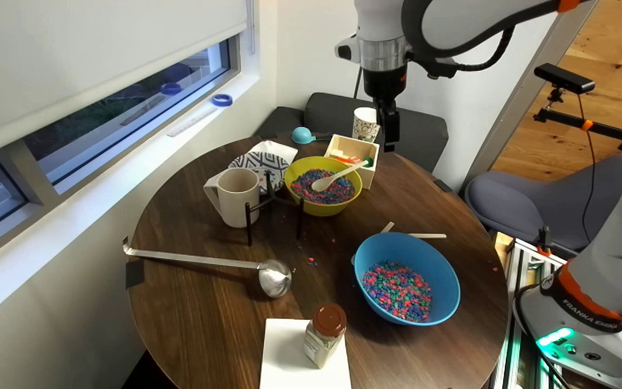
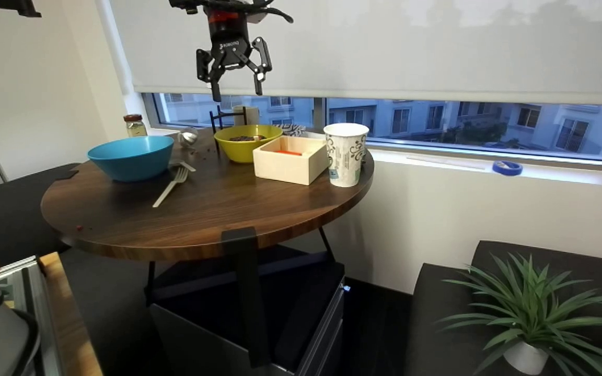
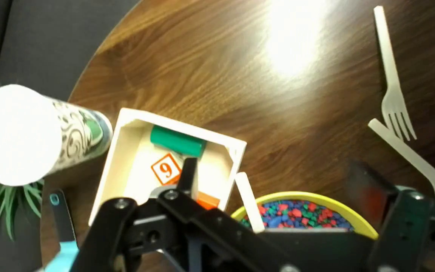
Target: Pick up the white spoon from the yellow bowl and put it in the paper cup on the right side of the table
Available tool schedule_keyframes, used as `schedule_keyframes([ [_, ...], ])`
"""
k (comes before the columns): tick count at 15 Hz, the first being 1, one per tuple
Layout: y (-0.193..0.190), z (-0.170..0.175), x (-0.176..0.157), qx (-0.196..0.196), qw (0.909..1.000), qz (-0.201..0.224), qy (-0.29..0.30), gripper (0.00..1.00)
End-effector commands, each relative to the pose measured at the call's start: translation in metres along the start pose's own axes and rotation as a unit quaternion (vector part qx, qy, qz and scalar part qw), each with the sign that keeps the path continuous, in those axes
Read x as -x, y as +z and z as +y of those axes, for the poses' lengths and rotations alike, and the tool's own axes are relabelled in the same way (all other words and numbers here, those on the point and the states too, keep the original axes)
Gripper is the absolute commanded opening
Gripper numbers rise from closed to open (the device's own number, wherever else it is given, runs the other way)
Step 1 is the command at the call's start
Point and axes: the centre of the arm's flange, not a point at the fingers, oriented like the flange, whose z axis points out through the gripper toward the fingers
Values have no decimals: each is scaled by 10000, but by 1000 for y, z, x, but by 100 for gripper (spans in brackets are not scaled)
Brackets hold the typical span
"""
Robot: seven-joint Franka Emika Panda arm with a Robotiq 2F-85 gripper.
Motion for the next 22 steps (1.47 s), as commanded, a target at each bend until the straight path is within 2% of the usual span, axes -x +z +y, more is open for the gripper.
schedule_keyframes([
  [1,14,-13,-17,479,9949,364,-809,100],
  [2,12,-13,-20,515,9919,555,-1024,100],
  [3,5,-13,-21,353,9967,364,-631,100],
  [5,6,-13,-25,415,9943,499,-851,100],
  [9,12,-11,-27,360,9931,471,-1015,100],
  [13,32,2,-36,332,9894,726,-1216,100],
  [16,41,7,-45,285,9852,1101,-1282,100],
  [19,47,-3,-55,-16,9826,1256,-1371,100],
  [22,52,-8,-56,-218,9871,1061,-1181,100],
])
